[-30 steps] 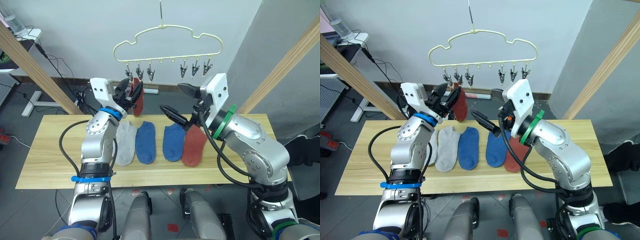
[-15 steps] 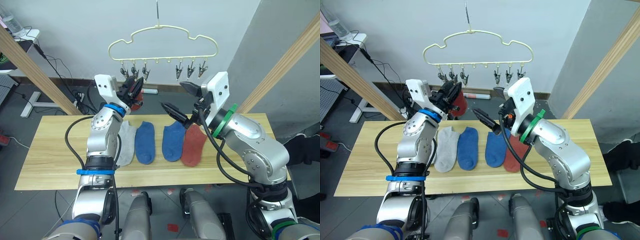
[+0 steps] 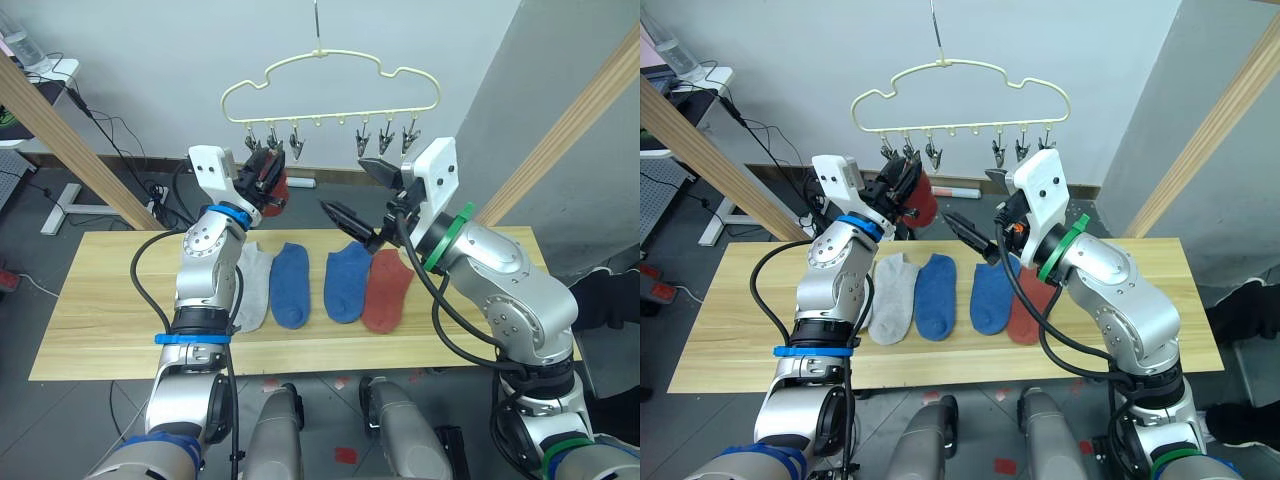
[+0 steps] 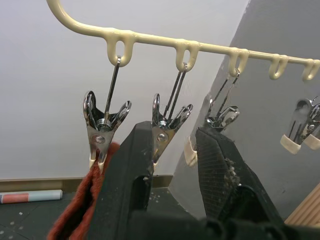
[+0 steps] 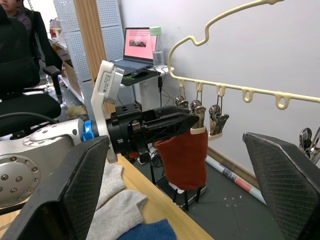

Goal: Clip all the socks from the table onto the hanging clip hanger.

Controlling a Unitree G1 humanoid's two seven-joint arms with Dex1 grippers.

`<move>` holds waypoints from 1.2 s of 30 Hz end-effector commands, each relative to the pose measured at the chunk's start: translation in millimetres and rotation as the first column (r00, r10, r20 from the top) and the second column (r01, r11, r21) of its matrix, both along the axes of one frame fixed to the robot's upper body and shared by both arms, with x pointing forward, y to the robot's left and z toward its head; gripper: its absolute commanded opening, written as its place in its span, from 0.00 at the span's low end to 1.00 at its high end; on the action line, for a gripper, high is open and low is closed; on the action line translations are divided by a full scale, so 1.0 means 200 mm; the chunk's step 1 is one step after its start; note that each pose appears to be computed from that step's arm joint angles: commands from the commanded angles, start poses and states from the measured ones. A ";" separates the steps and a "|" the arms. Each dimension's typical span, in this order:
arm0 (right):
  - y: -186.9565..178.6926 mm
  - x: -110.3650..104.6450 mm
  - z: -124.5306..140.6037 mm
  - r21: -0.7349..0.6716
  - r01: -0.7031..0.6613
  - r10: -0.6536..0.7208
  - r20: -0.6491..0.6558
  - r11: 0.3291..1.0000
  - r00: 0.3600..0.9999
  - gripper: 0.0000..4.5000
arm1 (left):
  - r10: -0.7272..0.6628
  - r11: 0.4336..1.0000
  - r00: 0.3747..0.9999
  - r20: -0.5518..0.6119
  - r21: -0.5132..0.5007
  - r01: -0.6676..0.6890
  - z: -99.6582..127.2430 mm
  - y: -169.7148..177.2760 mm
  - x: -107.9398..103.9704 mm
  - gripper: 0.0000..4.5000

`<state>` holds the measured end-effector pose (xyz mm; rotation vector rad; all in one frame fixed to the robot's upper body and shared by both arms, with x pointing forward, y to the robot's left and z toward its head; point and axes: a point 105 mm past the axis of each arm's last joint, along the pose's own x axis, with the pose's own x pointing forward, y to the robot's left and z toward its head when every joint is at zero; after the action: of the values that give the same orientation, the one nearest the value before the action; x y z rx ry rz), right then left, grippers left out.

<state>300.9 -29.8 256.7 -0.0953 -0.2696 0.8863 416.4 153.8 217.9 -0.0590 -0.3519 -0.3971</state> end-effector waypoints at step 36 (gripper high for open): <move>0.01 -0.04 0.06 0.030 -0.010 0.009 0.039 0.999 0.999 1.00 | 0.013 1.000 0.993 0.115 0.021 -0.016 0.16 0.01 0.03 0.34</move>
<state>301.9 -28.6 255.7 -0.0799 -0.2589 0.8763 426.0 154.1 234.9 -0.0300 -0.4060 -0.3899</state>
